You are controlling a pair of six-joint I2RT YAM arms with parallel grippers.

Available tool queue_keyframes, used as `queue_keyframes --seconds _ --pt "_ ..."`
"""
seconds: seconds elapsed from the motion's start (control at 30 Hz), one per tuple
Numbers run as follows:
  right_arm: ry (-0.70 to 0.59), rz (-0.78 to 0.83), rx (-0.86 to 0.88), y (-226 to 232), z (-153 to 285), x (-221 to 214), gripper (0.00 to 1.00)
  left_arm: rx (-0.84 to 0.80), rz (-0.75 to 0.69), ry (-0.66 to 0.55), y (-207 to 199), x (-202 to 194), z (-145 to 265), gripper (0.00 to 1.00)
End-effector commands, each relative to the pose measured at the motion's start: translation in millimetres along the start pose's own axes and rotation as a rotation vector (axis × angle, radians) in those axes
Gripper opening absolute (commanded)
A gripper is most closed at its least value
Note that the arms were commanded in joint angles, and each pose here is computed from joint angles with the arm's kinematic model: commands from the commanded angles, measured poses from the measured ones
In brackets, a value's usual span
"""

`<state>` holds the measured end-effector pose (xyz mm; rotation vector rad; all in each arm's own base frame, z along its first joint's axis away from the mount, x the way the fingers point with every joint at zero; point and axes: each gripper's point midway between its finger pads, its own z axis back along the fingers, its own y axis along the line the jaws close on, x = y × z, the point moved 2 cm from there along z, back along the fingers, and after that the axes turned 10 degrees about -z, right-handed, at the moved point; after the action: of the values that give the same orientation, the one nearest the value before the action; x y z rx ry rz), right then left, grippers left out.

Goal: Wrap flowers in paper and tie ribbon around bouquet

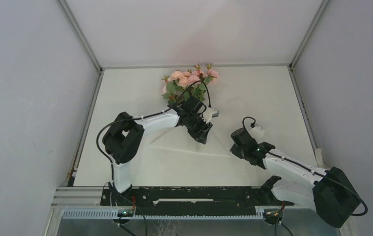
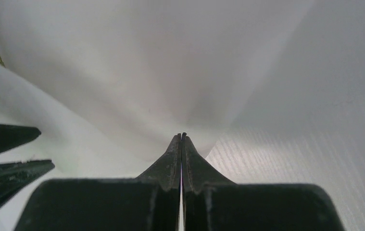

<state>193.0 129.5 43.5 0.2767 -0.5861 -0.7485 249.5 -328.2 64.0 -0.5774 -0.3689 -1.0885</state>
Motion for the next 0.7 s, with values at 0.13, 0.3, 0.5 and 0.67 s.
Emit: queue_keyframes --seconds 0.13,0.3,0.5,0.67 --pt "-0.088 0.170 0.080 30 21 22 0.00 0.044 0.018 0.013 24 11 -15 0.48" --pt "-0.068 0.106 -0.002 6 24 24 0.21 0.084 0.033 0.041 33 5 -21 0.48" --pt "-0.003 -0.016 0.016 1 6 53 0.48 0.086 0.052 0.051 35 1 -24 0.48" --pt "0.043 -0.102 0.017 -6 -13 60 0.58 0.085 0.051 0.045 34 0 -23 0.48"
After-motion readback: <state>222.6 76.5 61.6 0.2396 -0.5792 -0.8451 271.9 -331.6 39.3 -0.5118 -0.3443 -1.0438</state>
